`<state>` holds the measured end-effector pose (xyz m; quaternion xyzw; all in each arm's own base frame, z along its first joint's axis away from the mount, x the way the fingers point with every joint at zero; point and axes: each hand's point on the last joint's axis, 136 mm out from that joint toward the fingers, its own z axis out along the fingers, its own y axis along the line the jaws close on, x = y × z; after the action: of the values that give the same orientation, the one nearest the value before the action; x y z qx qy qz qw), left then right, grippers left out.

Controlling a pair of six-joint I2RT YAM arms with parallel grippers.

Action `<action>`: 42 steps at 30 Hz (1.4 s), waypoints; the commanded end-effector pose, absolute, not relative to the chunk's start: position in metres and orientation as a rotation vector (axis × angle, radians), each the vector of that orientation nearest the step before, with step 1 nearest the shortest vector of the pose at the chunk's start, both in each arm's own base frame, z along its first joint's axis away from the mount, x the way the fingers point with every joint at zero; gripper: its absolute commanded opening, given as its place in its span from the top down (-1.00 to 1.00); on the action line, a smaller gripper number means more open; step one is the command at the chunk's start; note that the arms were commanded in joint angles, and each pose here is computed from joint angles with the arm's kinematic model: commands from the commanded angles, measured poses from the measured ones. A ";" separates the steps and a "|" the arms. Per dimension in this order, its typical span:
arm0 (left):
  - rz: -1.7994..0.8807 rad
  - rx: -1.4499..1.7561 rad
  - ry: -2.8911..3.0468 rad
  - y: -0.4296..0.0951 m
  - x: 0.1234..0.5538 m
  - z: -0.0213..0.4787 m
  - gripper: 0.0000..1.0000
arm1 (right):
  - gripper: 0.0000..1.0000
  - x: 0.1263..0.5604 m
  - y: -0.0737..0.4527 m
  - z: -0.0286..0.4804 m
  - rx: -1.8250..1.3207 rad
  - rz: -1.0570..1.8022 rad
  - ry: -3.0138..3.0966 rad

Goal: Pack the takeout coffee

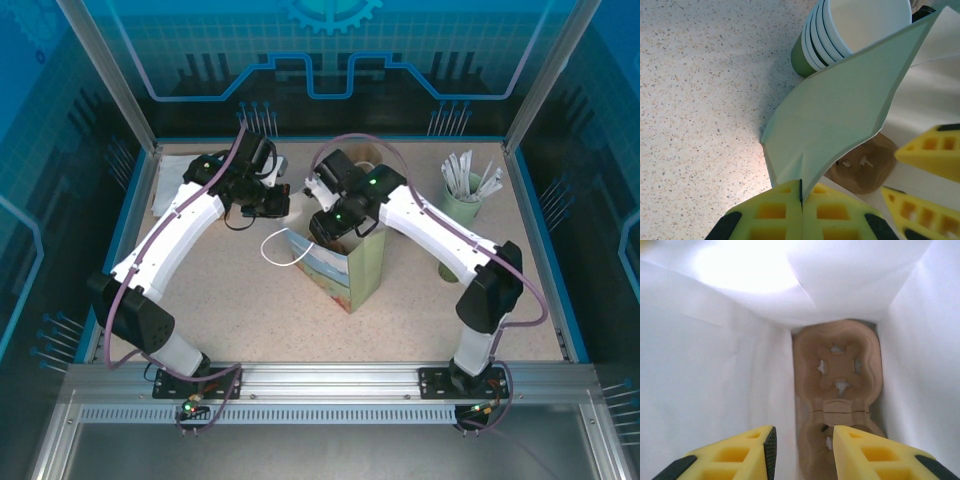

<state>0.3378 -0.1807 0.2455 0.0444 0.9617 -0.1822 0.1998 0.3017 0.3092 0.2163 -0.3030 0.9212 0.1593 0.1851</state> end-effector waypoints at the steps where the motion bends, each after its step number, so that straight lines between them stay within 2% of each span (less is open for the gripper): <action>1: -0.502 0.099 2.722 -0.180 0.329 0.246 0.95 | 0.27 0.298 0.313 0.271 -0.790 0.587 2.480; 14: -0.456 0.102 2.722 -0.174 0.330 0.249 0.95 | 0.23 0.278 0.290 0.369 -0.663 0.759 2.249; 24: -0.453 0.097 2.725 -0.174 0.331 0.249 0.93 | 0.11 0.251 0.243 0.409 -0.549 0.872 2.152; 34: -0.434 0.087 2.713 -0.172 0.333 0.256 0.90 | 0.04 0.228 0.197 0.422 -0.458 0.867 2.119; 42: -0.425 0.083 2.714 -0.171 0.334 0.259 0.86 | -0.04 0.236 0.120 0.382 -0.210 0.535 2.241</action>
<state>0.3355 -0.1711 0.2530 0.0300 0.9673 -0.1577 0.1963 0.2341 0.1487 0.4057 -0.1178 0.8587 0.2726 0.4177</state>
